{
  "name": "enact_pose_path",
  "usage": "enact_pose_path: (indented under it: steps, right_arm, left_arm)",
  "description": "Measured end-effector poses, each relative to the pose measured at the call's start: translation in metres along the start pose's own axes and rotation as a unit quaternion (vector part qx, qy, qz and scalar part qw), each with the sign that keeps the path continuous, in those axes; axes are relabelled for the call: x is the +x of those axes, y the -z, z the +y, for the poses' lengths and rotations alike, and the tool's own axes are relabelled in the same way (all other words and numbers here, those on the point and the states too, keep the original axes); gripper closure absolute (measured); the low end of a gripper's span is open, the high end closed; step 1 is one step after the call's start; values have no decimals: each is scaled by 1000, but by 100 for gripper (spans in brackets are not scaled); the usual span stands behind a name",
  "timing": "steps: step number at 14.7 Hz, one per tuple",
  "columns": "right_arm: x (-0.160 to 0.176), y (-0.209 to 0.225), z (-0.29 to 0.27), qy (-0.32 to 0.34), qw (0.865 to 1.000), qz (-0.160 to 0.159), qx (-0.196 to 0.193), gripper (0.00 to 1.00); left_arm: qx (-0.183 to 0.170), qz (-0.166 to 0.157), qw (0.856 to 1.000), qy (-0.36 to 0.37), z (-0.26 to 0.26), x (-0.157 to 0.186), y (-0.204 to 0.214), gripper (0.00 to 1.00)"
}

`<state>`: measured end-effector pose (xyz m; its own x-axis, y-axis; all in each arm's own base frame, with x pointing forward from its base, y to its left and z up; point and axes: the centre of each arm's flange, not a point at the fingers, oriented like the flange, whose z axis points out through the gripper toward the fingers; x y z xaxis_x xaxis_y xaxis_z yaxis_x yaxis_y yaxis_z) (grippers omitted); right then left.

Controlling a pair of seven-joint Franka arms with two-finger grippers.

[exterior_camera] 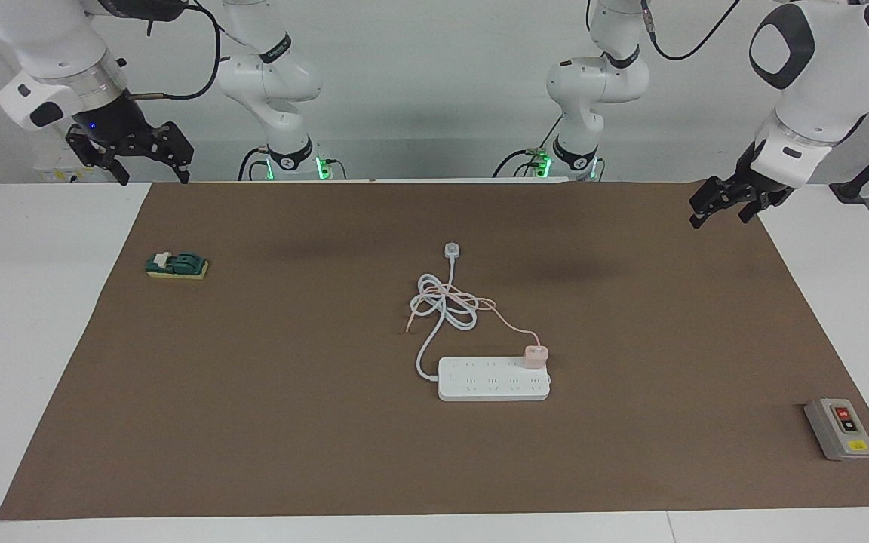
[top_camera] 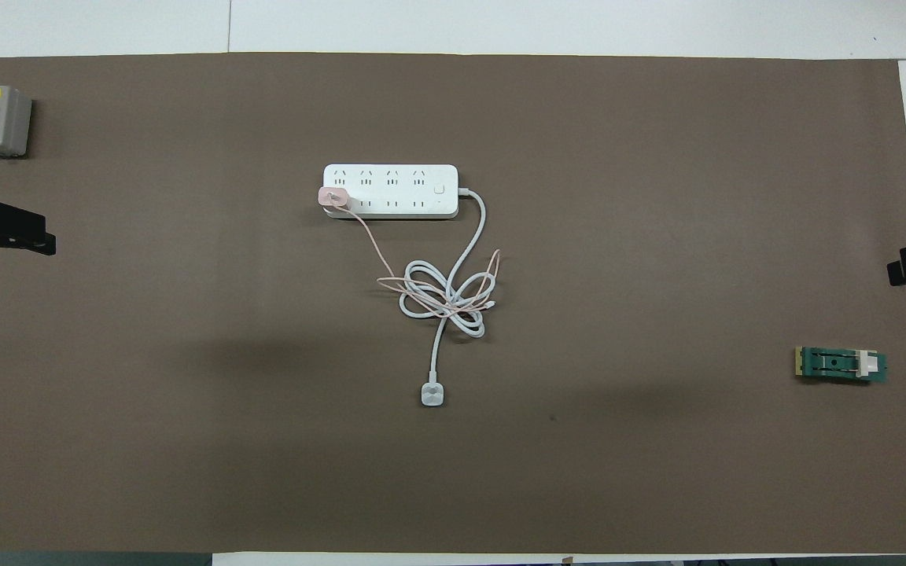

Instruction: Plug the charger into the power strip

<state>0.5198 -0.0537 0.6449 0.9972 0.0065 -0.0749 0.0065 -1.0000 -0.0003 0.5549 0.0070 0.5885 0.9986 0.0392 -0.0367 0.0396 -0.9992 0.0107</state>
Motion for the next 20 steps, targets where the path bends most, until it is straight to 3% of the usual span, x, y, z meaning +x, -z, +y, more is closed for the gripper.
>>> enact_pose_path:
  steps: [10,20]
  right_arm:
    - [0,-1,-1,1,1000,-1,0,0]
    - [0,-1,-1,1,1000,-1,0,0]
  left_arm:
    - [5,0,999,-47,31,-2,0,0]
    - [5,5,999,-49,25,-1,5,0]
